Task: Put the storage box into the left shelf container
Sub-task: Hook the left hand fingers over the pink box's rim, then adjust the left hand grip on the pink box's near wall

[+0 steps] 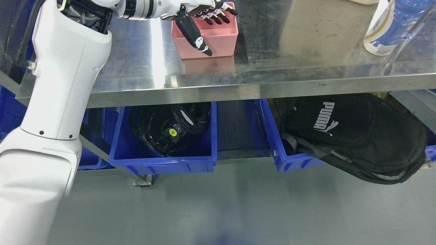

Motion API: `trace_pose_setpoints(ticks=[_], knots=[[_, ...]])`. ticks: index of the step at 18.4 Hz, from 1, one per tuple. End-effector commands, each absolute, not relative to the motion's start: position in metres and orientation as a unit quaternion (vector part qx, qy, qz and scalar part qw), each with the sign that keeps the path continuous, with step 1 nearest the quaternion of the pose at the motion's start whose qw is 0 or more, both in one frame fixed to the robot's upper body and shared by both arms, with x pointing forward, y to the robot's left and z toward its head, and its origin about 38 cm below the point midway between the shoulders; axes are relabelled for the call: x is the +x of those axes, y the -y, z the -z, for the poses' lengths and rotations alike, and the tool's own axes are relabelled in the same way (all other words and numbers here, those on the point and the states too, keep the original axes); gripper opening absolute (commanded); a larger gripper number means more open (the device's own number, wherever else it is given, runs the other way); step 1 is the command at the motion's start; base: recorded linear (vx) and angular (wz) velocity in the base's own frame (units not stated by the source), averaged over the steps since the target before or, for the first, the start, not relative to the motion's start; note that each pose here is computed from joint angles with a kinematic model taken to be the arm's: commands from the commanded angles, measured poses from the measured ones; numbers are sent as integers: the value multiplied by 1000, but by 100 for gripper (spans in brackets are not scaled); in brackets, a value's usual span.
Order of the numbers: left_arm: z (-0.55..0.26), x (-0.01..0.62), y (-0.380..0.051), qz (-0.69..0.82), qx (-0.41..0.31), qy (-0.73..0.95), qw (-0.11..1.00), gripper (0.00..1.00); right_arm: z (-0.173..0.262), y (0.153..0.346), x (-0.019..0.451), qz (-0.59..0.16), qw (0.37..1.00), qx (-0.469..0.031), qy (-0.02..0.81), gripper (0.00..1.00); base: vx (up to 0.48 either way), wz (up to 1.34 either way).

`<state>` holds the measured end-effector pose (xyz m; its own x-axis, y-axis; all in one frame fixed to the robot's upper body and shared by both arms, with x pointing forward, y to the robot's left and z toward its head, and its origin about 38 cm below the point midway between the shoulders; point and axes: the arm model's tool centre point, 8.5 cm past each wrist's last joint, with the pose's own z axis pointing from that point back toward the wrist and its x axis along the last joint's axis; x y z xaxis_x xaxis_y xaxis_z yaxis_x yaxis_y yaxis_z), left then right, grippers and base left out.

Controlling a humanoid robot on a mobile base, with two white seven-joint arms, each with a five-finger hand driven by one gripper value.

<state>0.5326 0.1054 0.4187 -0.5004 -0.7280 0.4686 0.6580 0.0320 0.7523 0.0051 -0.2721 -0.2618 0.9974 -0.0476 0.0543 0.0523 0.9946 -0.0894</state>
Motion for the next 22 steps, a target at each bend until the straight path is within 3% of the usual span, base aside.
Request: trace_pose_setpoints(ticks=[1, 19, 22], knots=[[-399, 532, -113, 702, 30, 497, 509, 82, 261, 284, 14, 35, 997, -55, 37, 100, 0, 0], [-504, 498, -148, 683, 87, 571, 448, 82, 261, 284, 13, 35, 997, -54, 37, 100, 2, -18], [-480, 496, -160, 713, 94, 519, 461, 81, 261, 284, 13, 35, 997, -54, 37, 100, 0, 0]])
